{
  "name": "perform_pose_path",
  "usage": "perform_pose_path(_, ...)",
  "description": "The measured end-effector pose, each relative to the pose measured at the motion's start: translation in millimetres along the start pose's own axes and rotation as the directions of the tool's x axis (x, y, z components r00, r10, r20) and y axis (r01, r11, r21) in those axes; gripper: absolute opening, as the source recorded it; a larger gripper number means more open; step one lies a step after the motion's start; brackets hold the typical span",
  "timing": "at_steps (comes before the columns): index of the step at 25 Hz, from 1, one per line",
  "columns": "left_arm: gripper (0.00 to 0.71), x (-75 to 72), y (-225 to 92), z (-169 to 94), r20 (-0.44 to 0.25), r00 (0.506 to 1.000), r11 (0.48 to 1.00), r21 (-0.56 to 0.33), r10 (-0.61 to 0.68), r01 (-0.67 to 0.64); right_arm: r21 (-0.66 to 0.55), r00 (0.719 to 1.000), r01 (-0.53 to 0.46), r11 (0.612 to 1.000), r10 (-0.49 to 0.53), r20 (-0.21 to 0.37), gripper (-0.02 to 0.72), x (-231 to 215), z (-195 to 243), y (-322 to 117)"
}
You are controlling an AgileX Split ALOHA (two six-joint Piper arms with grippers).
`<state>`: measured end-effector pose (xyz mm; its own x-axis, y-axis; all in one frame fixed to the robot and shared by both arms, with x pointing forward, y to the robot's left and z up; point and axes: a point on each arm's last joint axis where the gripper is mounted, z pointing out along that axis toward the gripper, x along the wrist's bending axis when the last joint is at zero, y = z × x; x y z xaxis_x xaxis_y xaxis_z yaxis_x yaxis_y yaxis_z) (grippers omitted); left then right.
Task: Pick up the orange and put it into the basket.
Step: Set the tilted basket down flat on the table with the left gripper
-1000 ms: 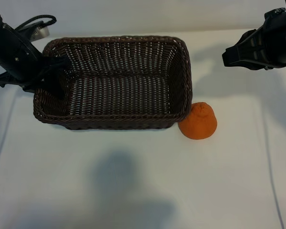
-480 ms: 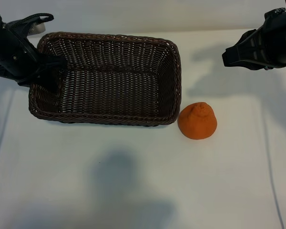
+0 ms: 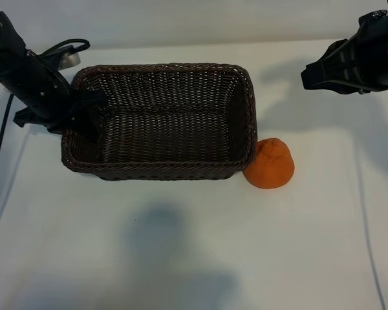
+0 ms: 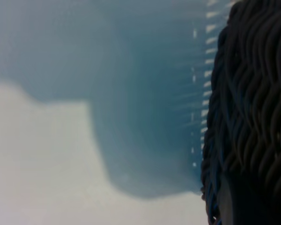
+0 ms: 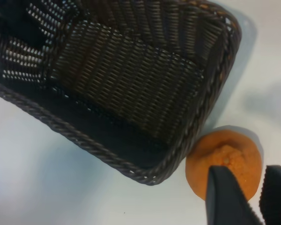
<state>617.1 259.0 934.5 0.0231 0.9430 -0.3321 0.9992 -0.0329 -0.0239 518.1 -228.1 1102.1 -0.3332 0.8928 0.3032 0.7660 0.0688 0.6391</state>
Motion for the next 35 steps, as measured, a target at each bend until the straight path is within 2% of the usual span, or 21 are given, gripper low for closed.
perform_pose_path(22,0.149,-0.5,0,0,0.007,1.0,1.0,0.003,0.01,-0.01,-0.007,1.0,-0.011,1.0,0.011,-0.009,0.232,1,0,1)
perform_pose_path(29,0.149,-3.4,1,3,0.047,0.999,1.0,0.0,0.026,-0.026,-0.007,1.0,-0.011,1.0,0.011,-0.009,0.232,1,0,1)
perform_pose_path(35,0.149,-0.2,2,13,0.053,0.998,1.0,0.022,0.017,-0.018,-0.007,1.0,-0.011,1.0,0.011,-0.009,0.232,1,0,1)
